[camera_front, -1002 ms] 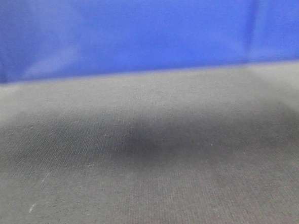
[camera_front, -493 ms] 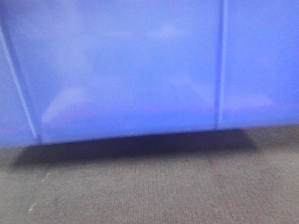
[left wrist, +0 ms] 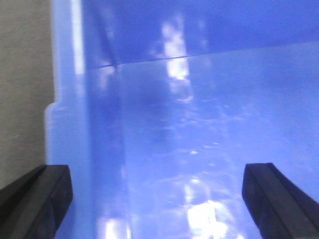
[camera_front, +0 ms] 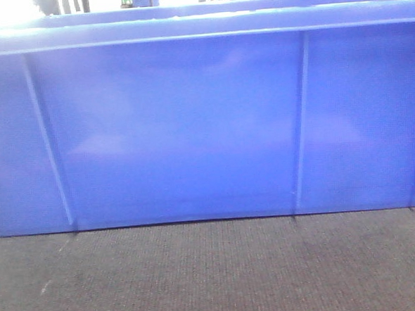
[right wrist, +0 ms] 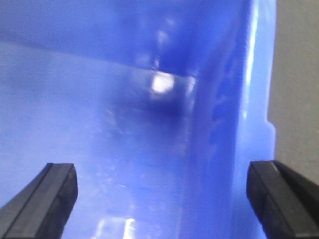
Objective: Move blue bin to conveyor side
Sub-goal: 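Lower the blue bin onto the dark conveyor surface with both grippers, then open both grippers and withdraw them from the bin rim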
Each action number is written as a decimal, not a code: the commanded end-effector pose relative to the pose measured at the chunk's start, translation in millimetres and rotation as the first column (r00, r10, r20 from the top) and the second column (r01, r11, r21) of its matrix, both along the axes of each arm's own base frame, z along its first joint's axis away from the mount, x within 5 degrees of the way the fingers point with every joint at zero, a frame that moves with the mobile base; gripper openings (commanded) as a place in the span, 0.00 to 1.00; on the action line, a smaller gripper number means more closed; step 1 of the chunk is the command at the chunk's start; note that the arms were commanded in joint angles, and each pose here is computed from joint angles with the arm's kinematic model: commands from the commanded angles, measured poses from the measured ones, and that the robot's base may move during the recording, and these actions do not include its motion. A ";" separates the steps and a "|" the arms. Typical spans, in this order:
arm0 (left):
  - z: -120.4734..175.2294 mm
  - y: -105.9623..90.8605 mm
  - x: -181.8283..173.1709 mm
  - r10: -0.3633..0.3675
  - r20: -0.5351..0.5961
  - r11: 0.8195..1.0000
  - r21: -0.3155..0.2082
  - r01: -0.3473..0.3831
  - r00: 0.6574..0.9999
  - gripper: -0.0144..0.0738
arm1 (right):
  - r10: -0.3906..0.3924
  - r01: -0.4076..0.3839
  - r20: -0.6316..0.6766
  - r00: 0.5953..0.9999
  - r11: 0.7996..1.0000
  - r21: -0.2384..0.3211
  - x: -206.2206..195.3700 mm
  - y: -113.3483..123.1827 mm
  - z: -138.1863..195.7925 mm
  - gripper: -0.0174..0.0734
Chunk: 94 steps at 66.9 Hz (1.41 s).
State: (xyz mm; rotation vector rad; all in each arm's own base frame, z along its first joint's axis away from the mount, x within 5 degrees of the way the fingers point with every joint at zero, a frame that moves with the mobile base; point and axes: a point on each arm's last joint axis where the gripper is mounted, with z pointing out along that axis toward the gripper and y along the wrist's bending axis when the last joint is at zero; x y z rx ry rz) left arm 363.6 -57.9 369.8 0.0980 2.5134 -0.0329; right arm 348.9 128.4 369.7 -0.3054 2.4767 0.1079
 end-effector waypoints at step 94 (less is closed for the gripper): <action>-57.3 54.8 -323.2 0.012 0.773 0.994 -0.080 0.079 0.634 0.16 | -0.054 -0.102 0.691 0.721 0.978 0.182 -315.8 -124.0 -65.3 0.10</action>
